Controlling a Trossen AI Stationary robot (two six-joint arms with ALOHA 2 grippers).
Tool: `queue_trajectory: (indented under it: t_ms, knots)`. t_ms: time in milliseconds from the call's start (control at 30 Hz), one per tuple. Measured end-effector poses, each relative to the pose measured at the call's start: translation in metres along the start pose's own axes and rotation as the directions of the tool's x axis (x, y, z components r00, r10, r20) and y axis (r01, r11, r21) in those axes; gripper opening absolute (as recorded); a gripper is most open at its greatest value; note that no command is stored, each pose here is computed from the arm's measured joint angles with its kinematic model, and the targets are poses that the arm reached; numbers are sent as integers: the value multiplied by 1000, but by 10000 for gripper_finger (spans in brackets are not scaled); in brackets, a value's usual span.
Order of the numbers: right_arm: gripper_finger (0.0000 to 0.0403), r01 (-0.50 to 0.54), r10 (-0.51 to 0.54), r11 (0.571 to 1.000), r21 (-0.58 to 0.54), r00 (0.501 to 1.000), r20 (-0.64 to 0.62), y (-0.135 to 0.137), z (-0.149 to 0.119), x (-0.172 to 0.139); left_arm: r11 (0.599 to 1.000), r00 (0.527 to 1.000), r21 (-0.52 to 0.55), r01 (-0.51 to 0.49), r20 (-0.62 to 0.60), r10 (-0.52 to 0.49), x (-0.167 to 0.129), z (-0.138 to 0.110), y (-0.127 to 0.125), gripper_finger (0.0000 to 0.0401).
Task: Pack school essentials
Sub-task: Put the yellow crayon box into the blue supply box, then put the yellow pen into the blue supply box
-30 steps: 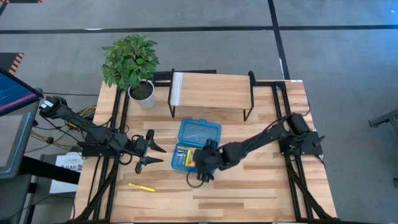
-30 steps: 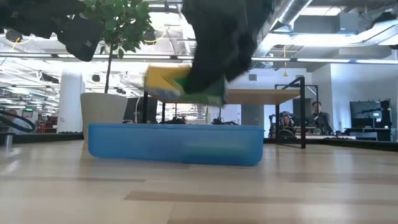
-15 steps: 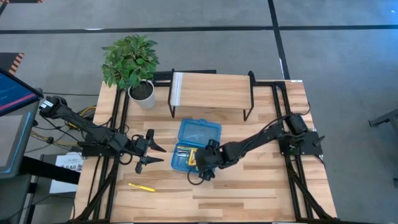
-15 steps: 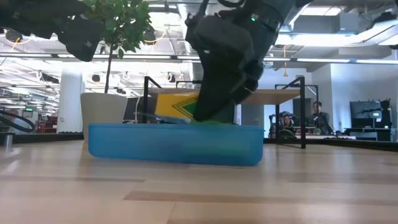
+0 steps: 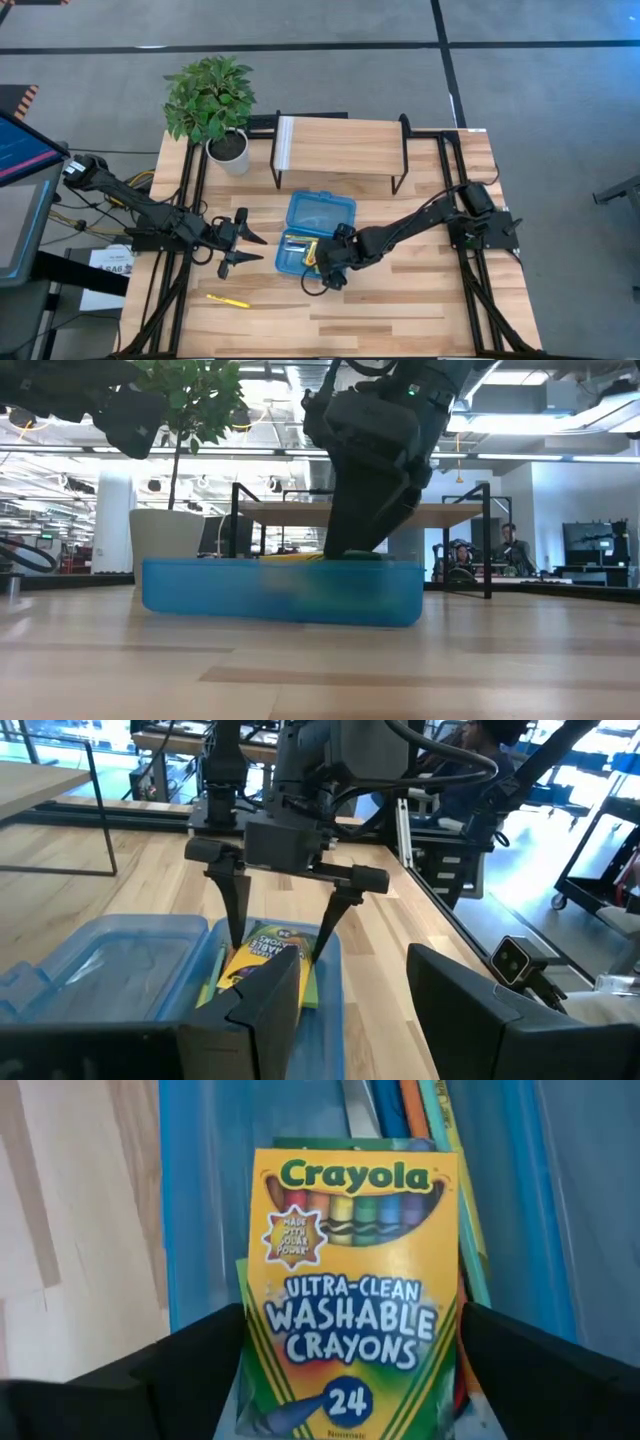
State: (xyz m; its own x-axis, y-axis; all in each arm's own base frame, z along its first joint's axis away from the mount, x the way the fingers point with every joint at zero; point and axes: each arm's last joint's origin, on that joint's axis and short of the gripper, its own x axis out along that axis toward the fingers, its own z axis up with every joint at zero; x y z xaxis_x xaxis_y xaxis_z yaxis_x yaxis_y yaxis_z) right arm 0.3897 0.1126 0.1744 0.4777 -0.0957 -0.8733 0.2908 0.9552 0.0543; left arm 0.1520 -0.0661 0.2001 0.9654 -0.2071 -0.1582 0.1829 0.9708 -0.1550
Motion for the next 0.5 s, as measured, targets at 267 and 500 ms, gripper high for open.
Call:
queue_trajectory:
  t_ms: [267,500]
  knots:
    - [389,32,-29,999,-41,996,82,4,10,-23,1000,1000,0,0,-1,0,0,0,0,174]
    - [348,164,-146,985,-47,953,265,9,10,-58,1000,1000,-3,-1,-9,1,0,-1,0,174]
